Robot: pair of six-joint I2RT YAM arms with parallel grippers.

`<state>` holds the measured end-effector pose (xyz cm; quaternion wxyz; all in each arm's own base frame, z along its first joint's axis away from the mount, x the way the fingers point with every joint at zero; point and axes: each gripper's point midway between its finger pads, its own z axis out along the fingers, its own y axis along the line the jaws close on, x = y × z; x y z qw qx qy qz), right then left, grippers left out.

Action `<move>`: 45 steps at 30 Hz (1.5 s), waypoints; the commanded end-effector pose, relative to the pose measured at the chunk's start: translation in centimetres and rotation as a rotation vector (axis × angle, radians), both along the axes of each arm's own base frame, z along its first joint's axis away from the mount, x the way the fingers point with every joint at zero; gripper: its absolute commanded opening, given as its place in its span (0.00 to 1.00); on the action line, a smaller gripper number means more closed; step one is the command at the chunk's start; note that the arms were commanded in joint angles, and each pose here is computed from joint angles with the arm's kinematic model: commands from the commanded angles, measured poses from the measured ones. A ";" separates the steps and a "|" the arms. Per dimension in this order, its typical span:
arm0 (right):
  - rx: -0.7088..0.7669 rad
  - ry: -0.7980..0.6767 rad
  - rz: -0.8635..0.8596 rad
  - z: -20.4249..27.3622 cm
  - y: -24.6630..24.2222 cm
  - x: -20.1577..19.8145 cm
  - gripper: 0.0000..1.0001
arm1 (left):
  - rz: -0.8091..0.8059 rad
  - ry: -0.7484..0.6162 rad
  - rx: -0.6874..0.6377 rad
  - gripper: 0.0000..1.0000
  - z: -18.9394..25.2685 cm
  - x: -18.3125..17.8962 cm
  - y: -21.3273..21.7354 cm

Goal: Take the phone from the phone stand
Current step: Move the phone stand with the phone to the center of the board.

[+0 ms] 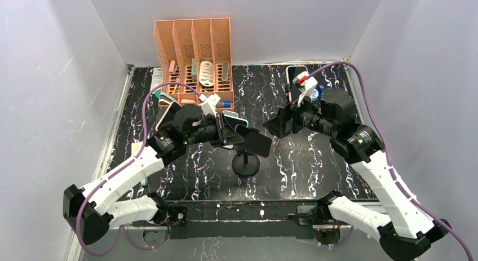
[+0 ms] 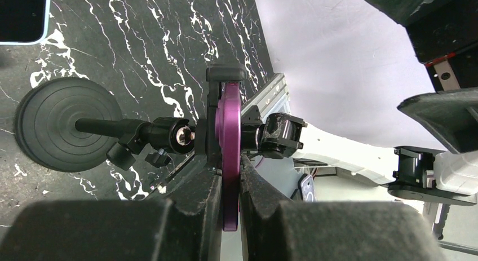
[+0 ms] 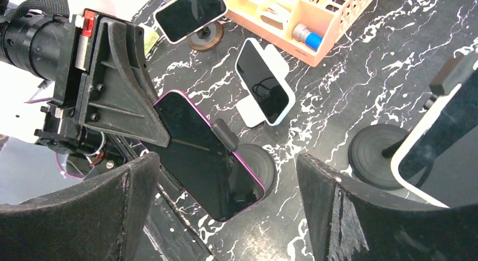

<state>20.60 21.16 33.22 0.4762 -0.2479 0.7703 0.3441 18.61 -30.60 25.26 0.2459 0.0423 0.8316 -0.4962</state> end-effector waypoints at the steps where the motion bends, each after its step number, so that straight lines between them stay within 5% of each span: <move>1: -0.034 -0.123 -0.004 2.6 0.8 1.0 0.99 | -0.025 0.020 0.025 0.00 -0.6 -0.9 1.0; 9: -0.228 -0.227 -0.018 1.3 4.3 1.8 0.99 | -0.032 0.063 0.084 0.00 -2.8 -0.1 2.0; 28: -0.219 -0.305 0.327 -4.0 4.1 -4.8 0.99 | -0.087 0.094 0.123 0.00 -4.2 0.4 2.5; 45: -0.416 -0.342 0.272 -8.9 3.1 -3.0 0.99 | -0.143 0.102 0.175 0.00 -4.5 1.2 2.7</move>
